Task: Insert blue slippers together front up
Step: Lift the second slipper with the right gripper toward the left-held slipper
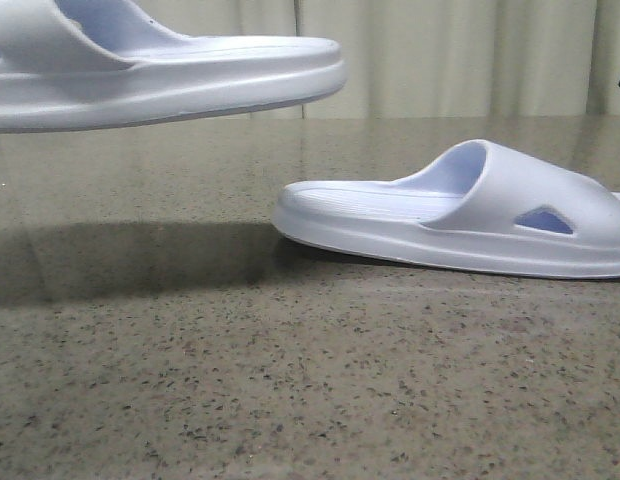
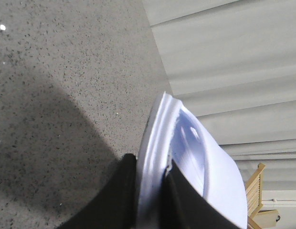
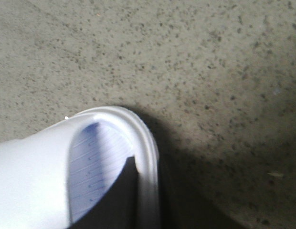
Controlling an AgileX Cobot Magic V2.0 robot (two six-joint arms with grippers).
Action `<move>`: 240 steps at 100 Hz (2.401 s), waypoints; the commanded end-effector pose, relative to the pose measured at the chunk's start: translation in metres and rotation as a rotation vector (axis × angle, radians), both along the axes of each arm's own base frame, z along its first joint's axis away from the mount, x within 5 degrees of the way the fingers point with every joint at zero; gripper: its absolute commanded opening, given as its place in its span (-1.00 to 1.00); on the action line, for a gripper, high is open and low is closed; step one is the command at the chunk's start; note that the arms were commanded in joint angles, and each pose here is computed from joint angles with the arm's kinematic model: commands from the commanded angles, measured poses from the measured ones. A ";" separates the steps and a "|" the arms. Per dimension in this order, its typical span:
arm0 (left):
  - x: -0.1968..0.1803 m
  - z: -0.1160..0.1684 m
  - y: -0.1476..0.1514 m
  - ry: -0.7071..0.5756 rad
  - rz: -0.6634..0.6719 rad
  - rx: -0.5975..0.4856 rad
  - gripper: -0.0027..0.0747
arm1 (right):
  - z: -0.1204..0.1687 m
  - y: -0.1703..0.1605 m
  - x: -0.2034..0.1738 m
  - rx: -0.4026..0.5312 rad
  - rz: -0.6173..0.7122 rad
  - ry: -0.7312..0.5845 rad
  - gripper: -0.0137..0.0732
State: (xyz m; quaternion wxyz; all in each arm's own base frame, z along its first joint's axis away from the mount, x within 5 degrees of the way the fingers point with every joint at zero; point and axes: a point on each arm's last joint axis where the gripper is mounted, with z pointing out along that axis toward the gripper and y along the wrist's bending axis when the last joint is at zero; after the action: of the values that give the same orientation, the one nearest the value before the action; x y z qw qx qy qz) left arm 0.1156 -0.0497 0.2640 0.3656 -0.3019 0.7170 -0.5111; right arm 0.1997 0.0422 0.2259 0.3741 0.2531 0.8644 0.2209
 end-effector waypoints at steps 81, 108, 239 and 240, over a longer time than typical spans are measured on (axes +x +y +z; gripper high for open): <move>0.002 0.013 -0.002 -0.027 -0.011 -0.033 -0.89 | 0.179 -0.008 -0.028 0.026 0.001 -0.716 -0.93; 0.002 0.012 -0.002 -0.027 -0.019 -0.028 -0.89 | 0.180 -0.009 -0.064 0.056 0.064 -0.605 -0.93; -0.013 0.026 -0.022 -0.026 -0.266 -0.256 -0.89 | 0.170 0.015 -0.085 0.207 0.326 -0.439 -0.93; -0.013 0.026 -0.022 -0.026 -0.268 -0.257 -0.89 | 0.170 0.015 -0.085 0.207 0.326 -0.439 -0.93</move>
State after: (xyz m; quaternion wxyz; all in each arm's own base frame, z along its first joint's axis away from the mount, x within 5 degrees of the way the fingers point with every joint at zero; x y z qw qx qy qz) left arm 0.1041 -0.0669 0.2725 0.2809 -0.2568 0.7014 -0.6026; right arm 0.1160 0.0582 0.3796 0.4533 0.0895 0.7934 0.3962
